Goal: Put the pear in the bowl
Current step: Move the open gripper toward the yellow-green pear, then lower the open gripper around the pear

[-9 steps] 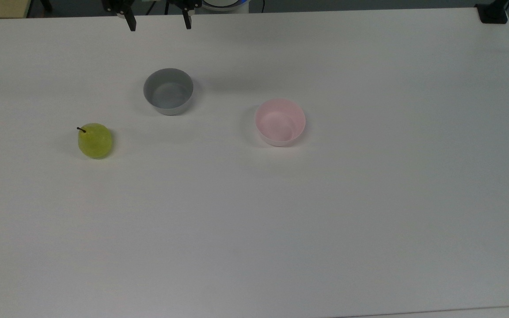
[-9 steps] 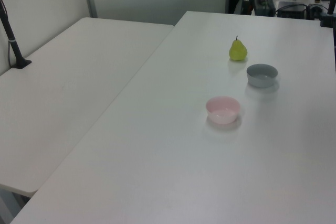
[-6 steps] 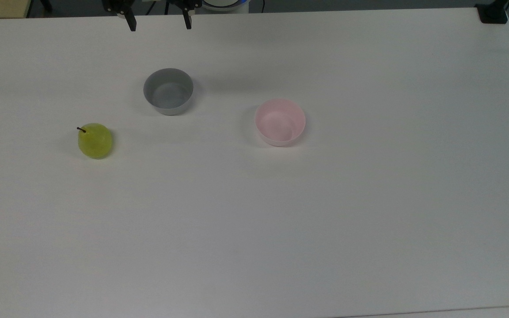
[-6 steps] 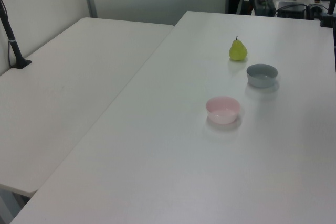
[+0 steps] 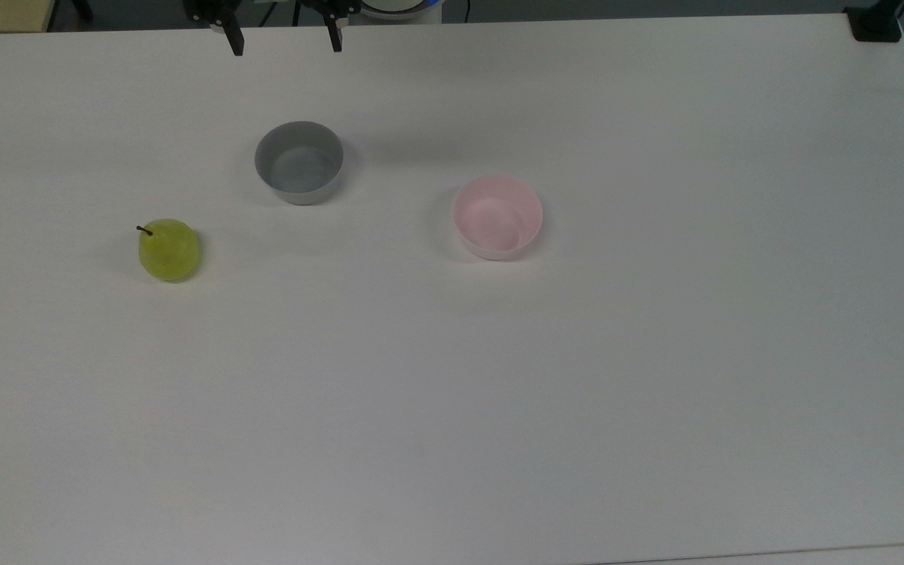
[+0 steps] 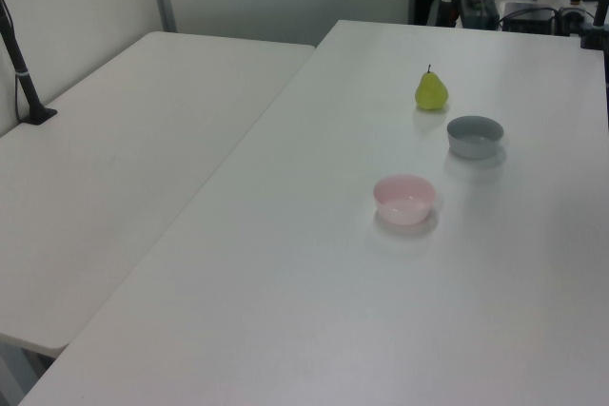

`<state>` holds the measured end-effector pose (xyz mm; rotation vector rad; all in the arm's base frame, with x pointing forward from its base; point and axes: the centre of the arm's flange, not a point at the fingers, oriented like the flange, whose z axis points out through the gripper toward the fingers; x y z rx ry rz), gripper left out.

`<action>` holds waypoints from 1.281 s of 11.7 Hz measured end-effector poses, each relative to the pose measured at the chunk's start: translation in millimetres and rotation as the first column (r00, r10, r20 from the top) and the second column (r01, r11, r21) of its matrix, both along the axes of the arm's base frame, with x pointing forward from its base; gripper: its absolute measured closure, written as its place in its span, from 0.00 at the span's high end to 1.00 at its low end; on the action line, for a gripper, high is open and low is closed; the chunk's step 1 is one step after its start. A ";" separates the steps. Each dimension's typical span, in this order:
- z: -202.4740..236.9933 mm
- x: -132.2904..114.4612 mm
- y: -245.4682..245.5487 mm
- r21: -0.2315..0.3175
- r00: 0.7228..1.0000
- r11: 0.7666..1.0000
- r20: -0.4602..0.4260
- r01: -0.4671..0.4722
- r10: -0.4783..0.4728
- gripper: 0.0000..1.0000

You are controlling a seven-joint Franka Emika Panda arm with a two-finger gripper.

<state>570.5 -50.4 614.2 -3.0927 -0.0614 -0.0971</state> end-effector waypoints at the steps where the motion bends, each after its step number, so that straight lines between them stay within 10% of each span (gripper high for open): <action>1: 0.0 -0.1 -0.8 0.000 1.000 1.000 0.000 0.001 -0.001 1.00; 10: -0.3 -8.0 -57.2 -0.094 0.962 0.958 -0.022 -0.272 0.271 1.00; 15: -28.2 -4.9 -128.4 -0.131 0.985 0.977 -0.011 -0.169 0.169 1.00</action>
